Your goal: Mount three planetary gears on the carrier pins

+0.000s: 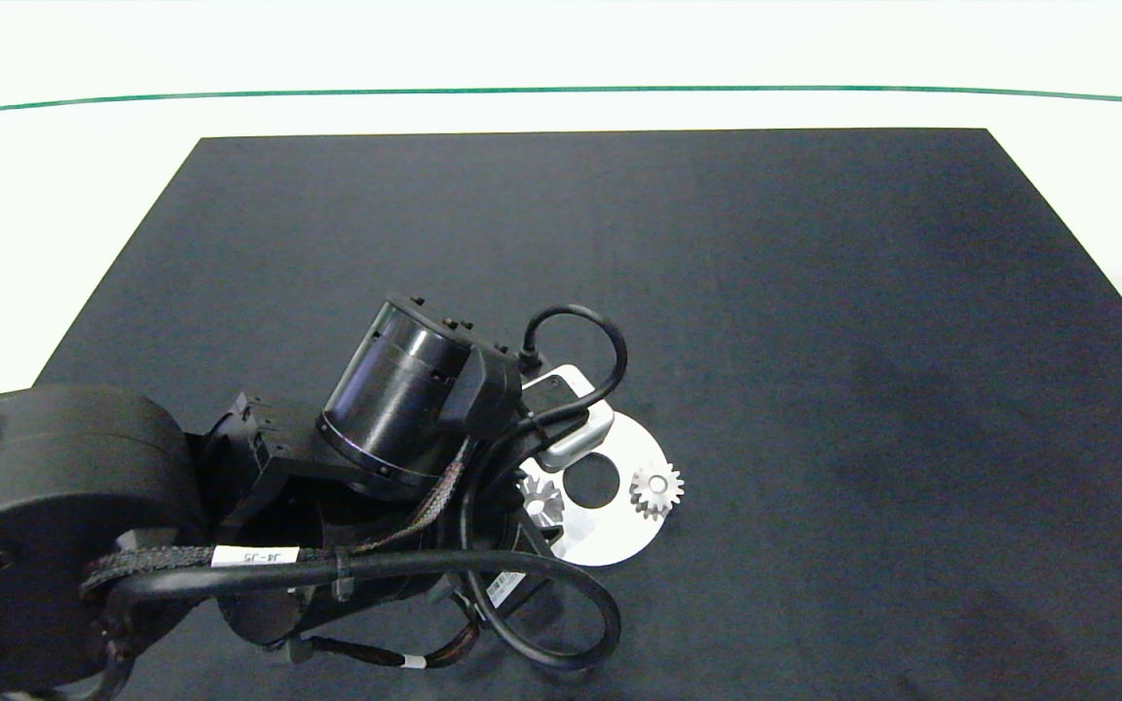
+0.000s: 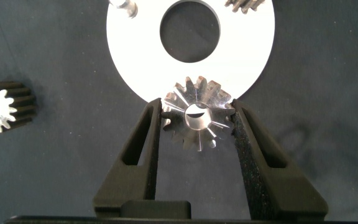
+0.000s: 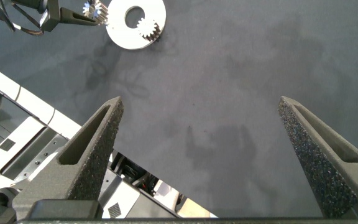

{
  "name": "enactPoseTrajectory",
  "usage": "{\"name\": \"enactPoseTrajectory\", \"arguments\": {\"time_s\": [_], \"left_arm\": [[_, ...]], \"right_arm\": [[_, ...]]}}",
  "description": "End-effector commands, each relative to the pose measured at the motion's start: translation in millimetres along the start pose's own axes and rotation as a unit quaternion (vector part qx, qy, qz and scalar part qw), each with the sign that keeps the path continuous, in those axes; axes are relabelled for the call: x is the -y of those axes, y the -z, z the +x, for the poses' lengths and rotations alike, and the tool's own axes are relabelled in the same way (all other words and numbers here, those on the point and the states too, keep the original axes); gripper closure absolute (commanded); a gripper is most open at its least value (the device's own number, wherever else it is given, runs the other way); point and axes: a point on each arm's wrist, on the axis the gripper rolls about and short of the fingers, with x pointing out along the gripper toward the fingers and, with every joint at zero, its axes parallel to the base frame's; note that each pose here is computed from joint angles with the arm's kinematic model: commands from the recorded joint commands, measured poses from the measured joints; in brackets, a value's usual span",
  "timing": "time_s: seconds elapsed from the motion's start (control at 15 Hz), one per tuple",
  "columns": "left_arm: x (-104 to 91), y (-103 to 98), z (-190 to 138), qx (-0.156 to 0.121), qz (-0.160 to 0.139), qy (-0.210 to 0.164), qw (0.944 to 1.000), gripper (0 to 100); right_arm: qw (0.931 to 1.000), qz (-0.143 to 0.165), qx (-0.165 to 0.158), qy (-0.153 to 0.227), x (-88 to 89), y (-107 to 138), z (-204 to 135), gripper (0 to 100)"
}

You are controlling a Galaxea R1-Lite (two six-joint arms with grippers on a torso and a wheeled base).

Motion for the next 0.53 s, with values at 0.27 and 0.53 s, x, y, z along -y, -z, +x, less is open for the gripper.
{"name": "enactPoseTrajectory", "arguments": {"time_s": [0.27, 0.53], "left_arm": [[1.7, -0.4, 1.0, -0.001, 0.001, 0.002, 1.0000, 93], [4.1, 0.2, 7.3, -0.008, 0.002, 0.005, 1.0000, 93]], "right_arm": [[1.0000, 0.000, 0.003, 0.001, -0.2, -0.7, 0.7, 0], [1.0000, -0.002, 0.004, -0.004, -0.6, -0.9, 0.7, 0]]}}
